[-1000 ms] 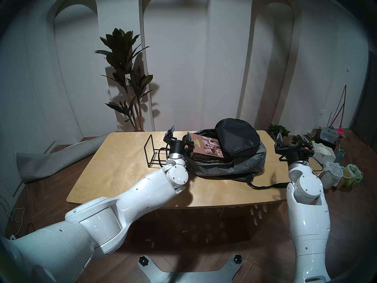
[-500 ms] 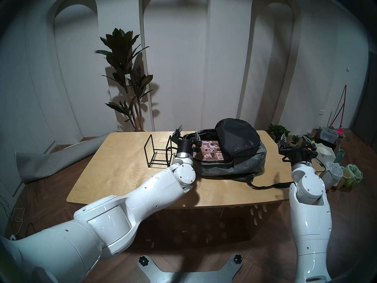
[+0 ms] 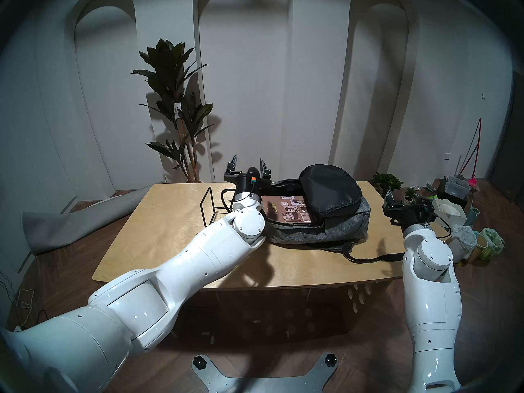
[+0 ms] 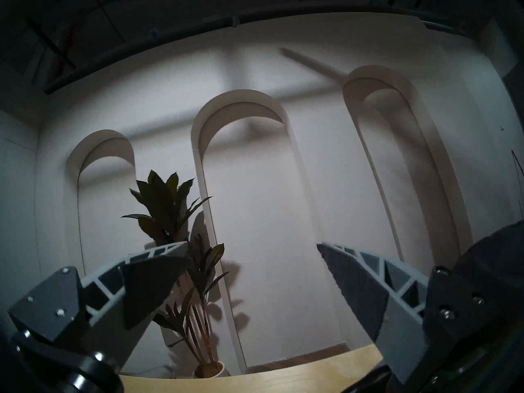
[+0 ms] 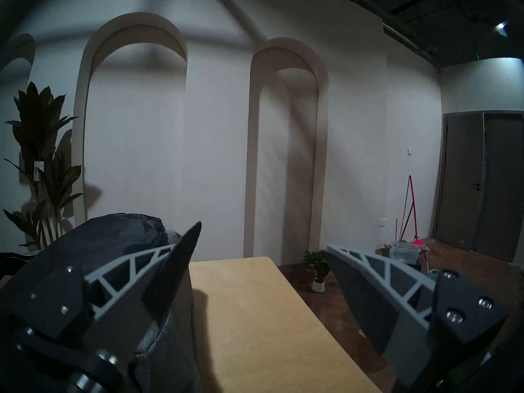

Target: Put the book into the bag and close the bag

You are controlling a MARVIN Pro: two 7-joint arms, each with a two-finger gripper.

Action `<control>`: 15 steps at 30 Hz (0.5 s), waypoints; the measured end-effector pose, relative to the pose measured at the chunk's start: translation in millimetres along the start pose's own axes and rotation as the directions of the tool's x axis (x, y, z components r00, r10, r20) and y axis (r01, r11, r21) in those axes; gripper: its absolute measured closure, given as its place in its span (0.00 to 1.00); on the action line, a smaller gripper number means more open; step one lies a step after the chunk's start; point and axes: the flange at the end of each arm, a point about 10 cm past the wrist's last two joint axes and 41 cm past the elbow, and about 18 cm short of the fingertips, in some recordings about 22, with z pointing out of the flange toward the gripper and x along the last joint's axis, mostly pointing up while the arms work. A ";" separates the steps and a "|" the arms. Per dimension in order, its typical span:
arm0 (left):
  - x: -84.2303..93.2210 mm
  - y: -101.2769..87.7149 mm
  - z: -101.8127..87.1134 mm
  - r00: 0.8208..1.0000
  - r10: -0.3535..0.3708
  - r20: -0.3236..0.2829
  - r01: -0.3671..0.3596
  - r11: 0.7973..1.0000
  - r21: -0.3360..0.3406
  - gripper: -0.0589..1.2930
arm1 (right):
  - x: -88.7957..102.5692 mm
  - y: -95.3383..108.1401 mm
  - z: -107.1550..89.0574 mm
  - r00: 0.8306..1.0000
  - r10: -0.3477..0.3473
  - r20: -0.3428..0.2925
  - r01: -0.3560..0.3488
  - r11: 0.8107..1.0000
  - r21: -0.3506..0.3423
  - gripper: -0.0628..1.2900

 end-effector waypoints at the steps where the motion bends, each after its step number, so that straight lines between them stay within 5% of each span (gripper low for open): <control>1: 0.6 -3.8 0.6 1.000 -0.006 -0.001 0.006 1.000 0.008 0.04 | 1.0 -2.0 0.4 1.000 0.005 0.001 -0.005 1.000 0.005 0.04; 15: -10.9 -83.3 -3.4 0.995 -0.095 0.042 0.087 0.982 0.166 0.04 | 20.4 -24.2 16.5 0.987 0.122 0.102 -0.127 0.991 0.048 0.04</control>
